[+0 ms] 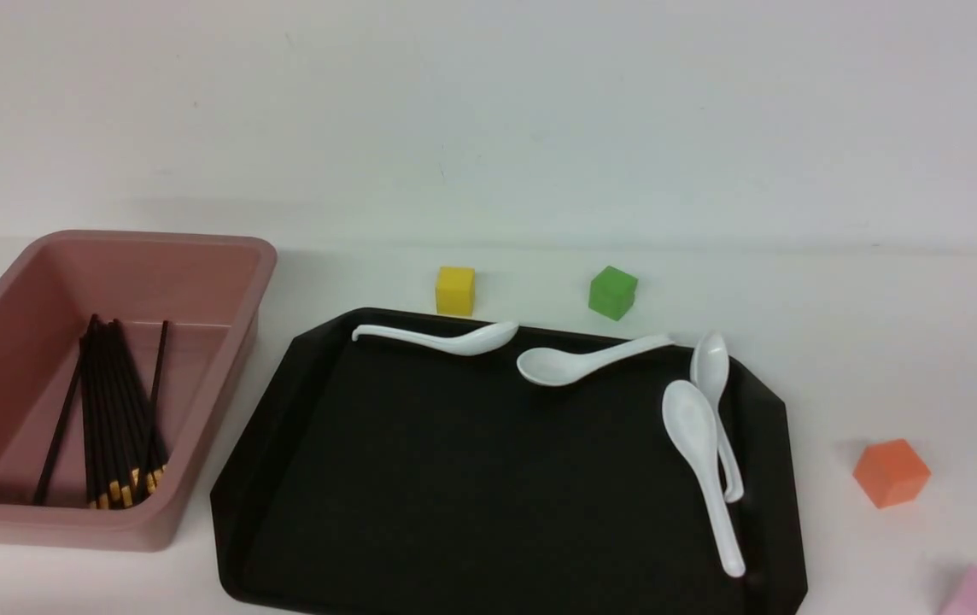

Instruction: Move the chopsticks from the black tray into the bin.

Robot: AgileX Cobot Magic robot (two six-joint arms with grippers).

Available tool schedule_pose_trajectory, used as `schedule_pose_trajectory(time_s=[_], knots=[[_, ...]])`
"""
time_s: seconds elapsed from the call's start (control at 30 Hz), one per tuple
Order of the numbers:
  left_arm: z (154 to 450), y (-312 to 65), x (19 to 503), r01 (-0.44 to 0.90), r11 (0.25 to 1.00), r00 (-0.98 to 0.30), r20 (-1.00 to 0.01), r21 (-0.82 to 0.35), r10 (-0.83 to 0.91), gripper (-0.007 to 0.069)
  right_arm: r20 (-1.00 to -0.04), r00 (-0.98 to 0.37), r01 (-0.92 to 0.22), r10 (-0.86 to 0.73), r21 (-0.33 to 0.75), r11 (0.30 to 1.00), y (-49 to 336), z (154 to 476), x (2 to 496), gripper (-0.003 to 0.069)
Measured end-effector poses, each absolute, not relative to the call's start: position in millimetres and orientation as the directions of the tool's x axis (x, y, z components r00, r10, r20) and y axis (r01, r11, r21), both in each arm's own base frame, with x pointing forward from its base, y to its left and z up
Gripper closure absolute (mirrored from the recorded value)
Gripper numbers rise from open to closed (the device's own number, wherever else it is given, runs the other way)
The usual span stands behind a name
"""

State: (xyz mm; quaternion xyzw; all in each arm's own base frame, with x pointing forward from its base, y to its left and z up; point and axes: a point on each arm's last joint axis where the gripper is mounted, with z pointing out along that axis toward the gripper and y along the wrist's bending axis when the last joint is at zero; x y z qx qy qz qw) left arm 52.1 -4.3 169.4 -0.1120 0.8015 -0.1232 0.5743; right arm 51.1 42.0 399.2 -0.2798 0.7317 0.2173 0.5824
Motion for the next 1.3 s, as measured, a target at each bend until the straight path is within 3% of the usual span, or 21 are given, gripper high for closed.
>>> schedule_pose_trajectory(time_s=[0.07,0.23,1.3], knots=[[169,-4,52,-0.038,0.945,-0.315,-0.893,-0.326,-0.321,0.0386,-0.980,-0.166,-0.668,-0.110,0.030,0.743,41,359,49,0.0636],[169,-4,52,-0.038,0.945,-0.315,-0.893,-0.326,-0.321,0.0386,-0.990,-0.138,-0.682,-0.023,0.078,0.728,44,322,48,0.0633],[169,-4,52,-0.038,0.945,-0.315,-0.893,-0.326,-0.321,0.0386,-0.991,-0.132,-0.687,-0.009,0.085,0.722,46,312,49,0.0594]])
